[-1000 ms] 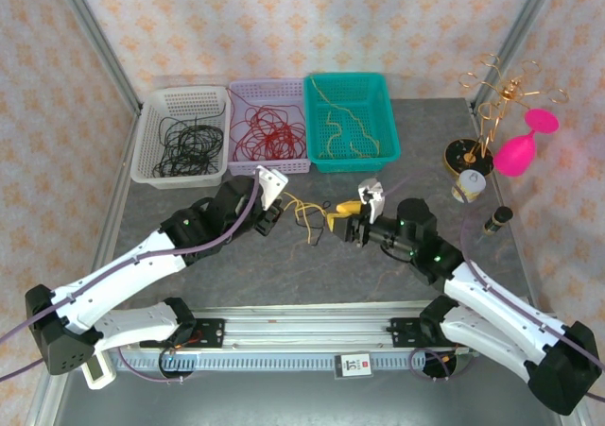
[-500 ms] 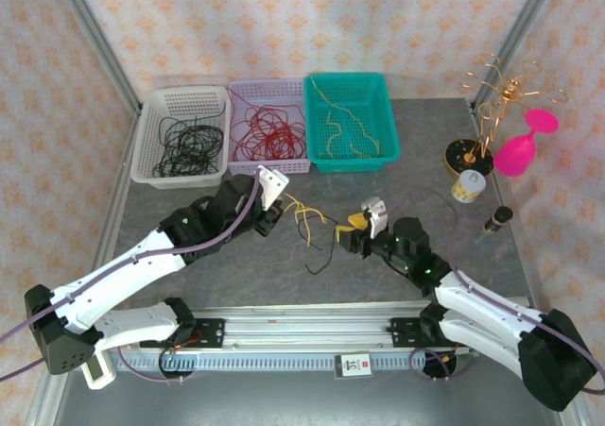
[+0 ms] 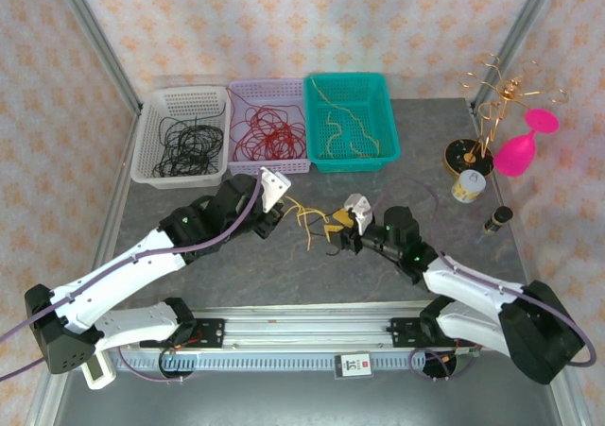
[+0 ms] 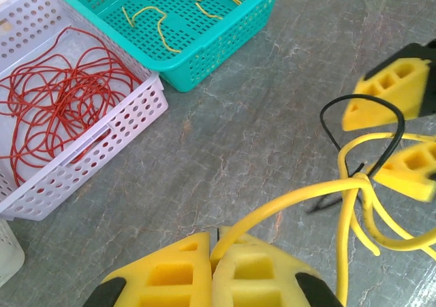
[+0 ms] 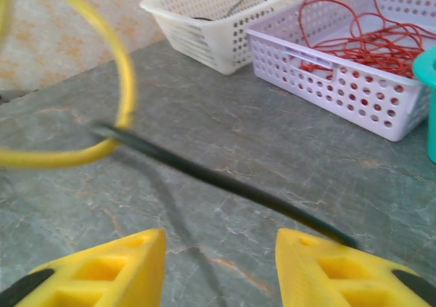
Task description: Untangle the cables
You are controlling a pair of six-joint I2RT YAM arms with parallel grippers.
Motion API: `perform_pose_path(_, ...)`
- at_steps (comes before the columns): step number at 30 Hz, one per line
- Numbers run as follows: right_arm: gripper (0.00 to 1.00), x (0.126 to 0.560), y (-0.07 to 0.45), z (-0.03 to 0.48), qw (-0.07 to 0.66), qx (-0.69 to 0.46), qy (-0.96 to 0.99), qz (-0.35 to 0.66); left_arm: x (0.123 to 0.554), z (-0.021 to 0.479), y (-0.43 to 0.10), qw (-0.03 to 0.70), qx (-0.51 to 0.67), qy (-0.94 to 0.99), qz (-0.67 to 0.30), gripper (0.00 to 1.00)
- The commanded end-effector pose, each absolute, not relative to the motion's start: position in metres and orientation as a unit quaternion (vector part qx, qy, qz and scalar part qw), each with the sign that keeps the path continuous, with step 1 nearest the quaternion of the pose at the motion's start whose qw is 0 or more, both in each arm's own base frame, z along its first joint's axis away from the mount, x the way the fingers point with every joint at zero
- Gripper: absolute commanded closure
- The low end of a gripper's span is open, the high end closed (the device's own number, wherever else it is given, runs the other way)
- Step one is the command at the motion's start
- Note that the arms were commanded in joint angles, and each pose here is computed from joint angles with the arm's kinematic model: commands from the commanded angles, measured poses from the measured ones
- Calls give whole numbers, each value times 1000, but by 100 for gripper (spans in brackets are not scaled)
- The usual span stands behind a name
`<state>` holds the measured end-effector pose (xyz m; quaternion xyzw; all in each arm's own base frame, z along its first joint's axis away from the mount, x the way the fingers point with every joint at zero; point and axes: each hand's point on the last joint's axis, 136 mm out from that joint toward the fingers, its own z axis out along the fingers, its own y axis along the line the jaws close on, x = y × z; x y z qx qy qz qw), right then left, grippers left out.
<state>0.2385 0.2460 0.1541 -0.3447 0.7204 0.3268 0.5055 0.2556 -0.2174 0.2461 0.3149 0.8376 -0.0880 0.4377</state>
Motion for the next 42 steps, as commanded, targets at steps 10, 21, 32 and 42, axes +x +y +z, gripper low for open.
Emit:
perform_pose_path(10, 67, 270, 249, 176, 562, -352, 695, 278, 252, 248, -222, 429, 332, 834, -95, 100)
perform_pose_path(21, 47, 236, 276, 167, 508, -441, 645, 362, 252, 251, -226, 429, 339, 831, -99, 100)
perform_pose_path(32, 88, 289, 279, 169, 542, -351, 683, 341, 250, 260, -227, 434, 341, 827, -105, 100)
perform_pose_path(42, 100, 334, 190, 94, 473, -56, 851, 221, 269, 328, -173, 555, 211, 804, -31, 100)
